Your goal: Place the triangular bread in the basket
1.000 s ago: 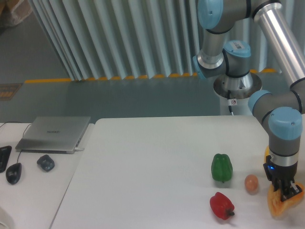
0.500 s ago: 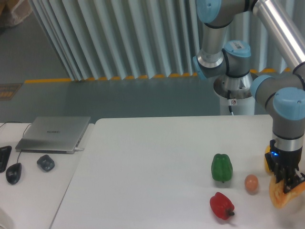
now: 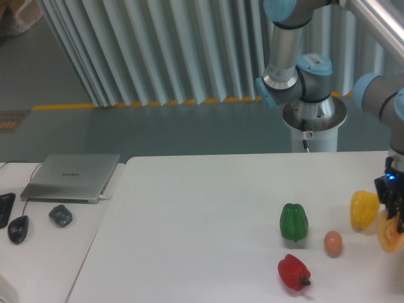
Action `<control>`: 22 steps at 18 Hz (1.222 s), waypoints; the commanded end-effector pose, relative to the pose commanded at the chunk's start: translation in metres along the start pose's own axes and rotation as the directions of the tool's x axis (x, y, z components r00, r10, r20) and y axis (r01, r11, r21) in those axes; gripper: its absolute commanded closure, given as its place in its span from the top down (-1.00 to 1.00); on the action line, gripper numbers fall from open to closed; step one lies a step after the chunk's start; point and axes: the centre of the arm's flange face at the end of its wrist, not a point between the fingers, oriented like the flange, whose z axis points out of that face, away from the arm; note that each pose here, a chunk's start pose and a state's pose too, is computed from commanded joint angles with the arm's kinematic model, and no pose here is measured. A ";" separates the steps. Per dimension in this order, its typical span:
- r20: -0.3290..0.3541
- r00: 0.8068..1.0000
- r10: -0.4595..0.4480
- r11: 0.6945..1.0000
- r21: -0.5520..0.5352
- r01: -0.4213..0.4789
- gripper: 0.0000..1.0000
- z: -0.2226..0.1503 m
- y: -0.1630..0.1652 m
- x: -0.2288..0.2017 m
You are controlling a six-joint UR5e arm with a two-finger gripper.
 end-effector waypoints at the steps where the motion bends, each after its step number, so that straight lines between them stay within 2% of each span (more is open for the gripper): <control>1: 0.012 1.000 -0.002 1.000 0.000 0.002 -0.38 -0.004 0.009 -0.004; 4: 0.079 0.997 -0.008 1.000 -0.007 0.008 -0.37 -0.012 0.016 -0.016; 6: 0.139 0.990 -0.022 1.000 -0.012 0.024 -0.37 -0.012 0.034 -0.027; 11: 0.157 0.986 -0.051 0.998 -0.021 0.055 -0.36 0.016 0.060 -0.046; 14: 0.157 0.984 -0.088 0.995 -0.032 0.094 -0.32 0.027 0.090 -0.054; 16: 0.152 0.983 -0.101 0.994 -0.032 0.107 -0.17 0.032 0.097 -0.055; 17: 0.152 0.983 -0.102 0.994 -0.032 0.108 -0.01 0.032 0.097 -0.055; 18: 0.152 0.984 -0.098 0.994 -0.033 0.104 0.61 0.032 0.097 -0.055; 19: 0.150 0.984 -0.098 0.994 -0.033 0.104 0.87 0.033 0.097 -0.055; 20: 0.155 0.983 -0.099 0.994 -0.033 0.105 1.00 0.032 0.098 -0.055; 22: 0.155 0.983 -0.097 0.994 -0.033 0.104 1.00 0.032 0.098 -0.053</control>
